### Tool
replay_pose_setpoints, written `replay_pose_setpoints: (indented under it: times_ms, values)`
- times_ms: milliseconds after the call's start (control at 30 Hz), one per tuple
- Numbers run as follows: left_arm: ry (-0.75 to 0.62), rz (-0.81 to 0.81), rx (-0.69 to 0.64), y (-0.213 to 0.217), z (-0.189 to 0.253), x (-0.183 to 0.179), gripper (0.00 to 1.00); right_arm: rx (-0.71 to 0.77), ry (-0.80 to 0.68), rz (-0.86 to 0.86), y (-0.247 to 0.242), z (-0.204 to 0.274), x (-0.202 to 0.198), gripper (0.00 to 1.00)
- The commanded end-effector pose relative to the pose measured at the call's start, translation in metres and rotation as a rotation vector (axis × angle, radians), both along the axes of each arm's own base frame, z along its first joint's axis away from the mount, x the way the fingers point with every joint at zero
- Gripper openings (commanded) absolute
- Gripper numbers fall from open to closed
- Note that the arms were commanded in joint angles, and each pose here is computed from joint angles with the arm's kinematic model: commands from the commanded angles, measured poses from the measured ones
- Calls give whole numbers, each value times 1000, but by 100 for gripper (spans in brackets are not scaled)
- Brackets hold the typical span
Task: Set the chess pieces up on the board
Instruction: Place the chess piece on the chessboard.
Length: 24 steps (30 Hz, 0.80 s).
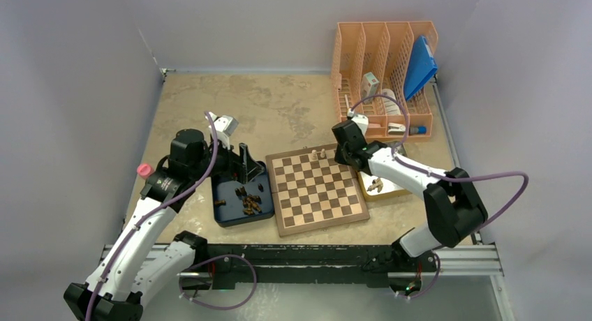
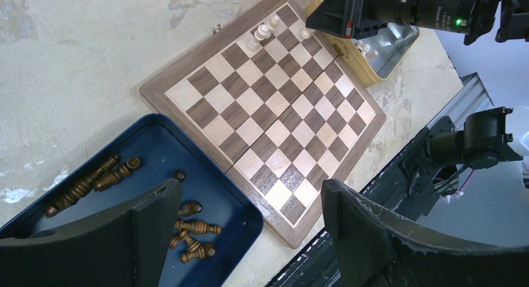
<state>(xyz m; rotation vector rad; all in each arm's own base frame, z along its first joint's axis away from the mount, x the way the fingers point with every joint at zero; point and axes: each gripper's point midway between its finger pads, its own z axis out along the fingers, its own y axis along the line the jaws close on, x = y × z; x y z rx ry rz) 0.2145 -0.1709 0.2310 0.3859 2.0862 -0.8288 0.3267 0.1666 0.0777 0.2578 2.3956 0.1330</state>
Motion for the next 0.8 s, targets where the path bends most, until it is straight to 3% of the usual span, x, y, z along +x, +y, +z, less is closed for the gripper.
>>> replay_pose_setpoints:
  times_ms: [0,767]
  values:
    - [-29,16,-16,1,6,3,83,-33,-52,-55,-1,14,15,14]
    - [-30,27,-14,2,7,4,83,-33,-5,-73,3,-11,16,16]
